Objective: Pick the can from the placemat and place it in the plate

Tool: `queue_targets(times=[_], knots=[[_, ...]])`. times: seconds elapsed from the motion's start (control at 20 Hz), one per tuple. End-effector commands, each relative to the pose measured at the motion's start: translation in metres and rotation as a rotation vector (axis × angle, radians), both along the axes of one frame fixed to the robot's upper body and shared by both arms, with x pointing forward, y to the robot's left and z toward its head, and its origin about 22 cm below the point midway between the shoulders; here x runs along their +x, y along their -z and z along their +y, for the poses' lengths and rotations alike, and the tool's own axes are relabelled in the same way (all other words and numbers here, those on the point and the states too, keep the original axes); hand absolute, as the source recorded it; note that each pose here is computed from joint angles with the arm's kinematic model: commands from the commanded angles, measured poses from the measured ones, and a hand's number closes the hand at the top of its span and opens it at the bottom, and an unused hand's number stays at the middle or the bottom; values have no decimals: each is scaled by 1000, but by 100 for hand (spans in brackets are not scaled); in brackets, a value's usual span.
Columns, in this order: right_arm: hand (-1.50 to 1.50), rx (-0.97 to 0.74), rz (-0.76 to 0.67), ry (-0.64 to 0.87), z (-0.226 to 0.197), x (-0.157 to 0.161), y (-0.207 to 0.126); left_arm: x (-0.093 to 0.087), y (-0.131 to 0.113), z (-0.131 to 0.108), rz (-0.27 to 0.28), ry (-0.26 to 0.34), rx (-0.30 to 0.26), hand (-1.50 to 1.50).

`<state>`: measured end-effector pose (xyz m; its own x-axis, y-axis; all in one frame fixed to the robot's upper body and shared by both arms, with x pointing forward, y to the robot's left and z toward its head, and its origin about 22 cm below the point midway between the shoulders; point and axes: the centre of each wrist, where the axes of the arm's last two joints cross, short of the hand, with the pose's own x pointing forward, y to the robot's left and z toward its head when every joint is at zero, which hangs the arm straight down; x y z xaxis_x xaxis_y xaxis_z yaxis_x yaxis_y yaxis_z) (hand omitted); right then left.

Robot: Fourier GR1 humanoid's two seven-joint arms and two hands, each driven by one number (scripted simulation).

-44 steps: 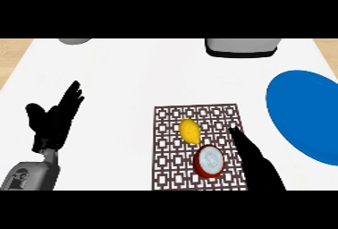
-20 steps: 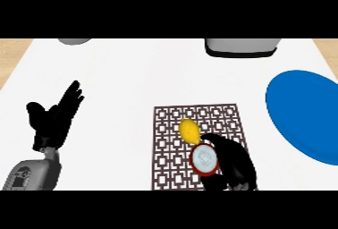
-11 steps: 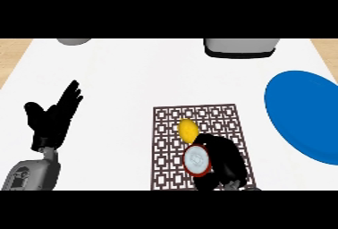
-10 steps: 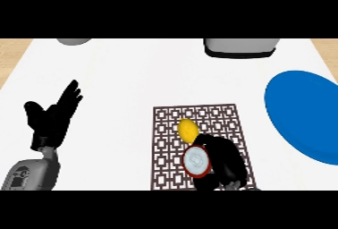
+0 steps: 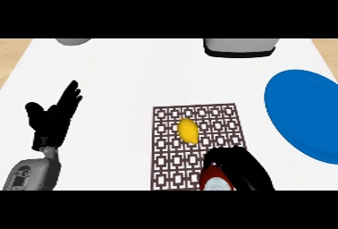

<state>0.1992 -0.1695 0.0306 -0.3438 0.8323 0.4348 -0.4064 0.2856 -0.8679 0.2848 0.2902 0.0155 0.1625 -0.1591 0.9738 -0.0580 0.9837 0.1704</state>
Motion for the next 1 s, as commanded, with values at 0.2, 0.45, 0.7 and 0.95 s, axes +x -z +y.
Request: queue_targets(times=[0.2, 0.45, 0.7, 0.95], knots=[[150, 122, -479, 124, -38, -8, -55, 5, -9, 3, 10, -15, -11, 0], [150, 156, -658, 340, -74, -14, -89, -4, 0, -7, 18, -9, -6, 0], [150, 275, -593, 501, -93, -12, -97, -10, 12, -19, 8, -1, -18, 0], [150, 320, -557, 606, -153, 32, -87, -1, -18, 5, 3, 22, -4, 0]])
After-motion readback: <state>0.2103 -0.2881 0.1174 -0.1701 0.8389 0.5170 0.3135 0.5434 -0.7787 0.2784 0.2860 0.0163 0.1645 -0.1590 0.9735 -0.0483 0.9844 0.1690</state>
